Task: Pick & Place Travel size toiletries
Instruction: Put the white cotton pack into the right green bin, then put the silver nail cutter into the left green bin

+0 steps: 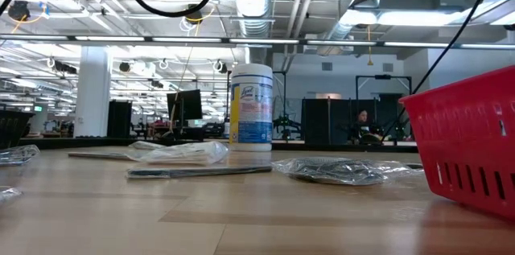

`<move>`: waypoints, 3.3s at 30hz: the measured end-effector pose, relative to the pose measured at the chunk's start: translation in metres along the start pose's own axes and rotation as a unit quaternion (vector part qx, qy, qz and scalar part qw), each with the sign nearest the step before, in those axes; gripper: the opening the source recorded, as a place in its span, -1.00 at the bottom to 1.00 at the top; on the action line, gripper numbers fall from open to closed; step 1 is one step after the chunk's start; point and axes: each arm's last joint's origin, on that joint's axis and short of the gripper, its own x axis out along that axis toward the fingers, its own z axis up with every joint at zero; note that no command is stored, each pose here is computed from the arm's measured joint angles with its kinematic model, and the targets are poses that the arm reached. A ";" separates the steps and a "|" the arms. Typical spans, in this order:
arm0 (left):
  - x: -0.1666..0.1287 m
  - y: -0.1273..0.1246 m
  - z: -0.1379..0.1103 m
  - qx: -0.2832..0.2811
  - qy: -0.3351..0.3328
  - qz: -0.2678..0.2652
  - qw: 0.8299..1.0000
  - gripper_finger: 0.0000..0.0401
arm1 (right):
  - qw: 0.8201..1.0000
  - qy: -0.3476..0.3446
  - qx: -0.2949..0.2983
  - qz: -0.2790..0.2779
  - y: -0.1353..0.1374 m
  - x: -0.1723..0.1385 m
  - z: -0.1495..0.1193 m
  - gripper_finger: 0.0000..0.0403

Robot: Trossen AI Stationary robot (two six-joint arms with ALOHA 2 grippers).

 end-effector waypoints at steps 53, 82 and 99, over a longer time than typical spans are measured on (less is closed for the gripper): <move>0.000 0.000 0.000 -0.002 -0.003 0.001 1.000 -0.19 | 0.990 -0.006 -0.096 -0.104 -0.029 -0.067 -0.009 -0.34; 0.053 0.014 0.036 0.024 0.033 -0.024 0.999 -0.19 | 0.973 -0.227 0.028 -0.015 -0.126 -0.140 0.071 -0.68; 0.089 0.022 0.148 0.169 0.137 0.046 0.975 -0.19 | 0.960 -0.266 0.075 -0.052 -0.198 -0.145 0.141 -0.68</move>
